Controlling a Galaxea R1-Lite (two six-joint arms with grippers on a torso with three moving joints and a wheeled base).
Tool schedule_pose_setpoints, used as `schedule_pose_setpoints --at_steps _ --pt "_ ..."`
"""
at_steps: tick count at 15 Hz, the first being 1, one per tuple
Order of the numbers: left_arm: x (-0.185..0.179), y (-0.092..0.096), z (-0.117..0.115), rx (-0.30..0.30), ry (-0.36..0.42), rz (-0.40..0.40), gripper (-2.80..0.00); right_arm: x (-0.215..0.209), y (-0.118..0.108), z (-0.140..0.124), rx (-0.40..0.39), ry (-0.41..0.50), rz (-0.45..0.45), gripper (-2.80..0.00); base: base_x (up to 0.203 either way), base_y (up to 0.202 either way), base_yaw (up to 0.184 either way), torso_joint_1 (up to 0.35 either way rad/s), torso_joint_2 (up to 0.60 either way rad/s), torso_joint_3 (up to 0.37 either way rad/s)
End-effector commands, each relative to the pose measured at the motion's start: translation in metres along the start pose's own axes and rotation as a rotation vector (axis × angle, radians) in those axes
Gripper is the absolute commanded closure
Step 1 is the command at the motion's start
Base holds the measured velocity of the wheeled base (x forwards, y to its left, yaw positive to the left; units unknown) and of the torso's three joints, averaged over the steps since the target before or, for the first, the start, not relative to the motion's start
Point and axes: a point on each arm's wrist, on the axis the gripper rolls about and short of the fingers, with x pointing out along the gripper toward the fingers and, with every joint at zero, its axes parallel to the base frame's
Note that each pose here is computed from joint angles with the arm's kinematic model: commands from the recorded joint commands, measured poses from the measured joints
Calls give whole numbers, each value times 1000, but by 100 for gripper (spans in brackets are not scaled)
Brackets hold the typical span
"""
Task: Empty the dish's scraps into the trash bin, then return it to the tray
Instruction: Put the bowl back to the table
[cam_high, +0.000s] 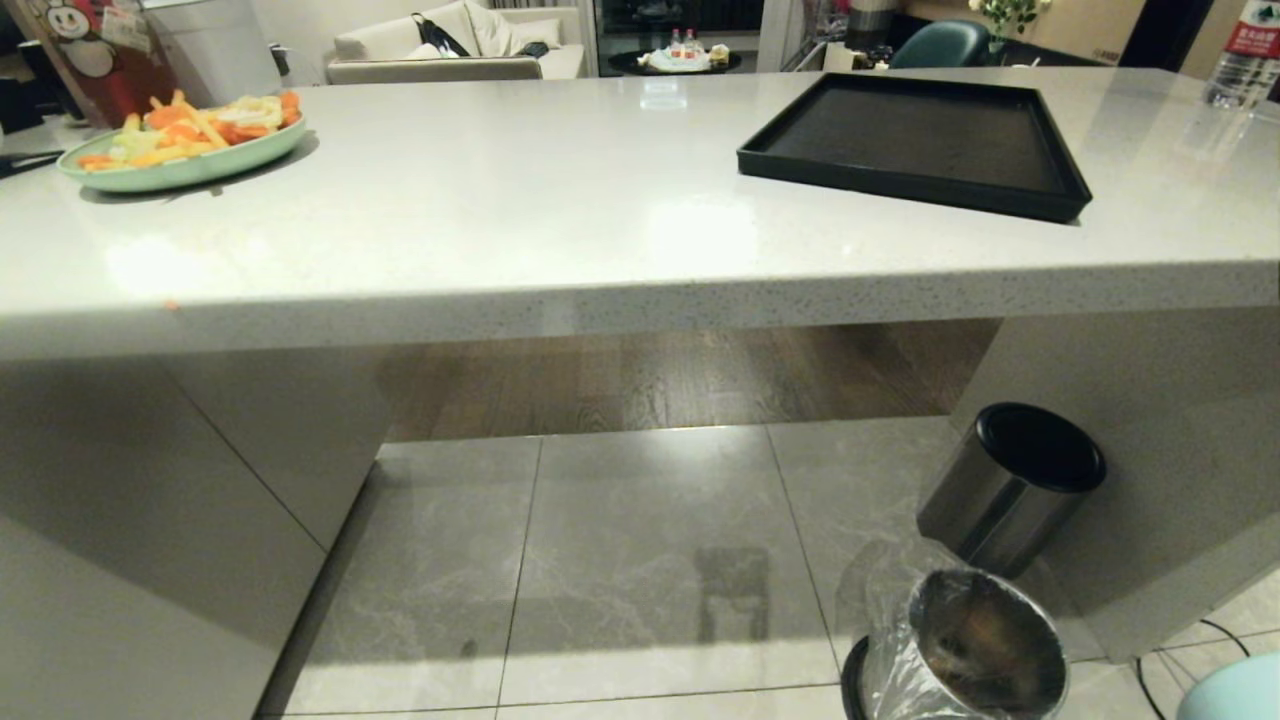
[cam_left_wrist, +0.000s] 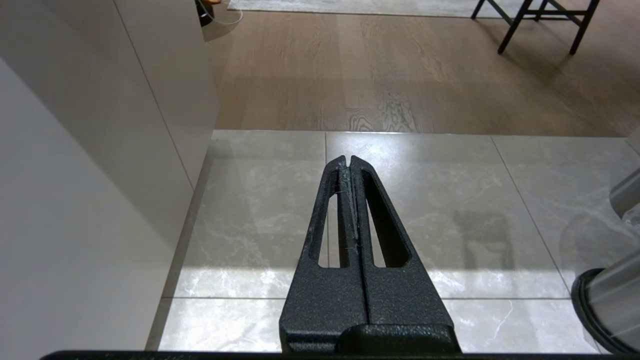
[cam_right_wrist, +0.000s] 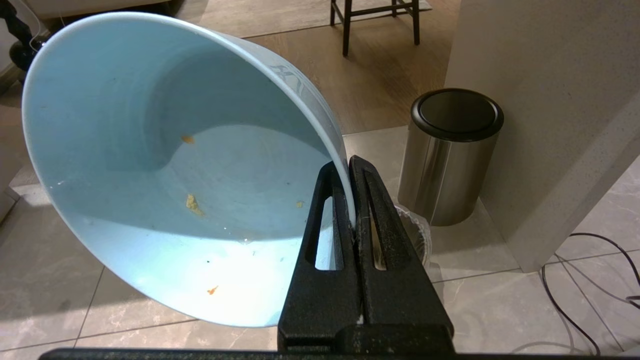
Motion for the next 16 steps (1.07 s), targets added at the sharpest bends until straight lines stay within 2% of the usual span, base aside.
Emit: schedule_pose_setpoints --at_steps 1,9,13,16 --pt "0 0 0 -1 0 1 0 0 0 0 1 0 -1 0 0 0 0 0 0 0" --pt "0 0 0 -1 0 1 0 0 0 0 -12 0 2 0 0 0 0 -4 -18 -23" --pt "0 0 0 -1 0 0 0 0 0 0 -85 4 12 0 0 0 0 -34 -338 -374" --pt "0 0 0 -1 1 0 0 0 0 0 -88 3 19 0 0 0 0 5 -425 -415"
